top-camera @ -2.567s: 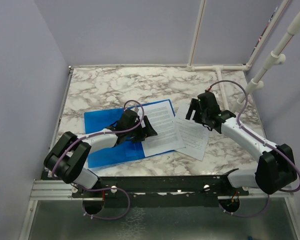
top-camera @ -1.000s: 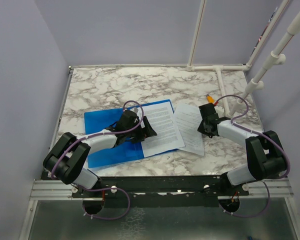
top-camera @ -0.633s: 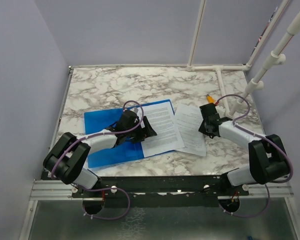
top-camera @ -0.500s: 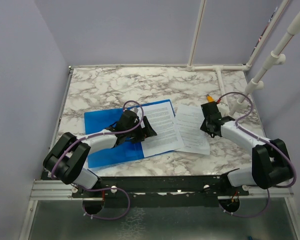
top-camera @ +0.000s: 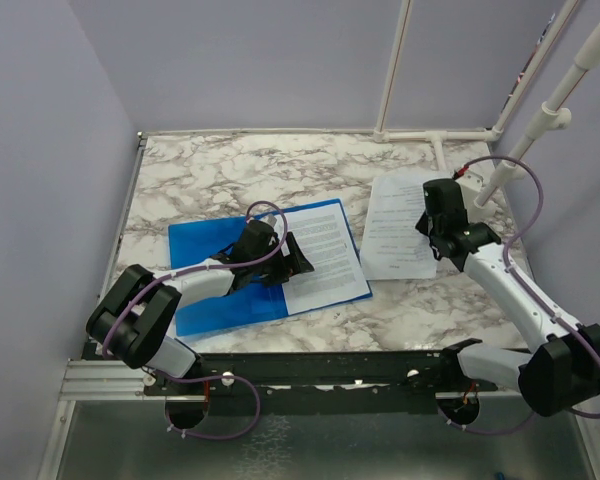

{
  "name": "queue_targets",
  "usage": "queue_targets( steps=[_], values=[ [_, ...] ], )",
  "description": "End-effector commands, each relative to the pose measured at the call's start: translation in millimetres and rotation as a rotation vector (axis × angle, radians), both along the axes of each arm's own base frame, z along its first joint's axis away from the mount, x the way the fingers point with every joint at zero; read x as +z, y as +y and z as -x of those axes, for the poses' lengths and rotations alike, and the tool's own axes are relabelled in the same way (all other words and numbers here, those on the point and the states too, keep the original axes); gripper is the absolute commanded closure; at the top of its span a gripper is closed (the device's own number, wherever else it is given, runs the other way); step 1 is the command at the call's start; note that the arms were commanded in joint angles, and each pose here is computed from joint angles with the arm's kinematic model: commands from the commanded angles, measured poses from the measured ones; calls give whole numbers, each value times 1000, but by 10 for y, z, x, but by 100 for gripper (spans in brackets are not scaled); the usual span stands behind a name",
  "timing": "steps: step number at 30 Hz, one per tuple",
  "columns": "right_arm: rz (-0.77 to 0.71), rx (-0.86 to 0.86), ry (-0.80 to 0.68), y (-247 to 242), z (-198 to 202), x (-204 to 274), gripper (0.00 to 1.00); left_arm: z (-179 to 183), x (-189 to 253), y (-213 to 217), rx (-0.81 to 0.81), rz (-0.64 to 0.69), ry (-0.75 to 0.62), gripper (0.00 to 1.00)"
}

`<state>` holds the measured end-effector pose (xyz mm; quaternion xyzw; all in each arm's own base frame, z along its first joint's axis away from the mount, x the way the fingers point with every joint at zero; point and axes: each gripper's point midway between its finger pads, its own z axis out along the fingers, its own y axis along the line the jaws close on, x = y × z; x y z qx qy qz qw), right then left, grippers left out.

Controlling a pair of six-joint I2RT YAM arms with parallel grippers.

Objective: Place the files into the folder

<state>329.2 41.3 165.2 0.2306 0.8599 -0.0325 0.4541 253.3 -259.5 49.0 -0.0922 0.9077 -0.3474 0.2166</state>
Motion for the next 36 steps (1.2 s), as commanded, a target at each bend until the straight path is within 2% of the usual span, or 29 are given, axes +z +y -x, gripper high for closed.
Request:
queue_targets(
  steps=[1, 6, 13, 36],
  values=[
    [49, 3, -45, -88, -8, 258, 100, -22, -133, 65, 19, -57, 15, 11],
    [65, 18, -72, -91, -45, 471, 100, -50, -109, 35, 15, -50, 9, 11],
    [13, 88, -124, 36, -39, 683, 100, -70, -67, 8, 12, -41, 3, 11],
    [-64, 196, -108, 269, -28, 657, 99, -83, 170, 33, 43, -5, -42, 11]
  ],
)
